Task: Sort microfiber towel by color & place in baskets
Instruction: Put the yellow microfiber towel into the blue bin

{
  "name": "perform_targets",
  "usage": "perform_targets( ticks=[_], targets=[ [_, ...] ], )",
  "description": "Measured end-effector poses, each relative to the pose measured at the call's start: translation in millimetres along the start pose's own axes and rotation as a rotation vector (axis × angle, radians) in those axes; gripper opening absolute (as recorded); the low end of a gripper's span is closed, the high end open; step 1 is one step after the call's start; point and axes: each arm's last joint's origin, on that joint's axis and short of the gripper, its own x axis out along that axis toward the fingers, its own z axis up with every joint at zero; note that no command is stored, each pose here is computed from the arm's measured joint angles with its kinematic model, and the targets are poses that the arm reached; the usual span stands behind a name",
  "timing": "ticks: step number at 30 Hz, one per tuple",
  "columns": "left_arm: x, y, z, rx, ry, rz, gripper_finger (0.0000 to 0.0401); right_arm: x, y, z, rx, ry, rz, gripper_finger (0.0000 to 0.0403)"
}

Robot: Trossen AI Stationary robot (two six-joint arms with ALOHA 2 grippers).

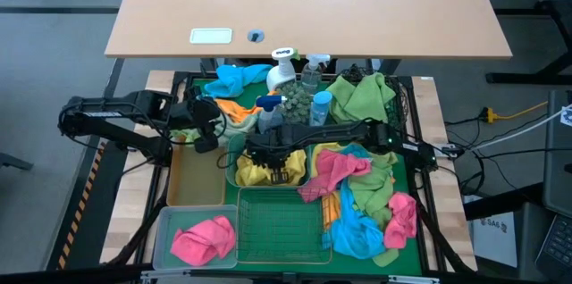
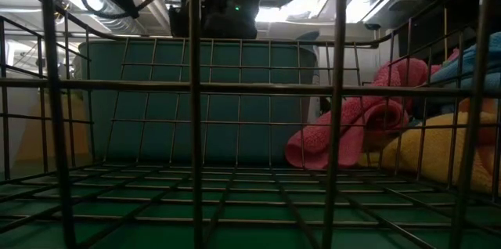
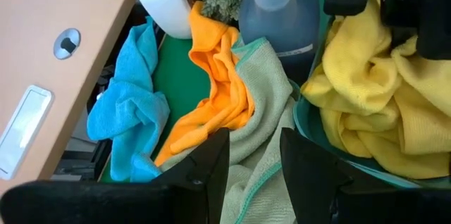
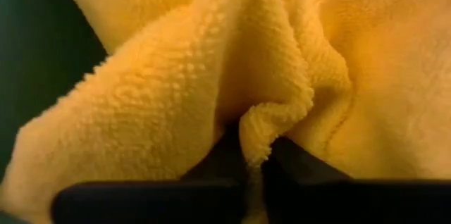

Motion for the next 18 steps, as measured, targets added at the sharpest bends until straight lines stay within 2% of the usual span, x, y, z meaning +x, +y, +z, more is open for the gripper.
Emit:
perform_targets(
  ticks=[6,9,13,18],
  targets=[
    [0.0,0.1,-0.1,0.000,0.001,0.000,0.0121,-3.3,0.6,0.4,-0.001,0.001,0.001,0.0143],
    [0.0,0.1,-0.1,0.001,0.002,0.001,0.0121,-13.1,0.4,1.9,0.023,-0.001,0.000,0.0178],
    [0.0,0.1,-0.5,0.015,0.005,0.000,0.0121,-29.8,1.7,3.5,0.029,-0.026,0.003,0.0202],
    [-3.7,2.6,-3.5,0.028,0.003,-0.001,0.0121,-65.1,9.0,0.6,0.017,-0.088,0.018,0.0209]
  ],
)
